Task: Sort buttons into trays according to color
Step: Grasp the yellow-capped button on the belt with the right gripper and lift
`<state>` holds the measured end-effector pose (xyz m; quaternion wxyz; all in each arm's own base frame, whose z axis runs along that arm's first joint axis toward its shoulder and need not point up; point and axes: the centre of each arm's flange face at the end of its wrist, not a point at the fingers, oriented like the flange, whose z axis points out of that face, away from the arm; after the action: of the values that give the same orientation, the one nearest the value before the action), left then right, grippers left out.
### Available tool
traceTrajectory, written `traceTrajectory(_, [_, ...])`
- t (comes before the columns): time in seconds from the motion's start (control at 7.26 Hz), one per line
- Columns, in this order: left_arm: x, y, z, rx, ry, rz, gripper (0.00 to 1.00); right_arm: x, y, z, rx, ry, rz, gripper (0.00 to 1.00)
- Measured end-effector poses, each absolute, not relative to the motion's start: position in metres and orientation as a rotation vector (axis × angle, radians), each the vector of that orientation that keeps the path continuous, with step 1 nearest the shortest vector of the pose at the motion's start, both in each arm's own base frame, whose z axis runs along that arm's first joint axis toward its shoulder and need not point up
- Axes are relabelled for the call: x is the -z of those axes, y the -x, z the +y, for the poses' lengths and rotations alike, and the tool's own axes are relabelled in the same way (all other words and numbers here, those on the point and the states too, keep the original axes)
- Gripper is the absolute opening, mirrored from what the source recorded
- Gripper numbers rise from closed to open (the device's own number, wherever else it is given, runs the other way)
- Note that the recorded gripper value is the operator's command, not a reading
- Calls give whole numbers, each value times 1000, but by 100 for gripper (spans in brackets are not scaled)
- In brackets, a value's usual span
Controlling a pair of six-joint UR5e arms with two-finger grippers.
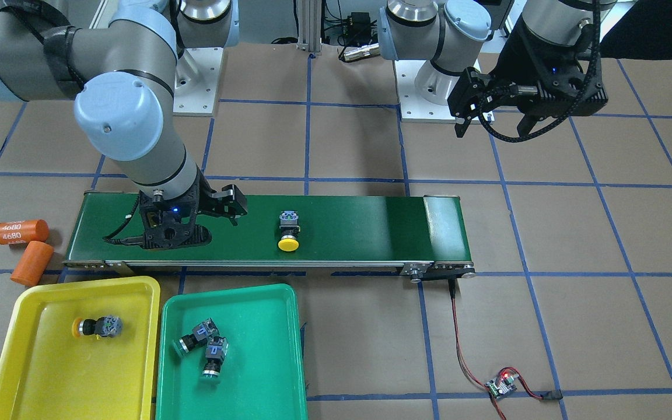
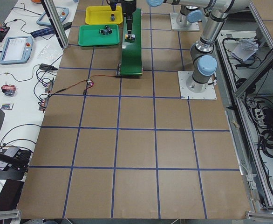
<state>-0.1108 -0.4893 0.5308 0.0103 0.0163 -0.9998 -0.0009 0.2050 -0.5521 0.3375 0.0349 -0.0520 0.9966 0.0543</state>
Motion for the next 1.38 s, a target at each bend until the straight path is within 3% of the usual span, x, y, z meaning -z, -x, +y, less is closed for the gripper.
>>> traceTrajectory(0.55, [-531,111,-489,4,-51,-3122,100,-278,-265,-532,-106,105,3067,100])
traceTrajectory(1.1, [-531,111,-489,3,-51,-3122,100,-254,-272,-525,-176,96,3079,100])
traceTrajectory(1.24, [-531,111,-489,5,-51,-3122,100,-246,-271,-522,-200,95,3081,67])
traceTrajectory(1.38, [-530,111,-489,6,-51,-3122,100,-242,-271,-521,-214,89,3084,13])
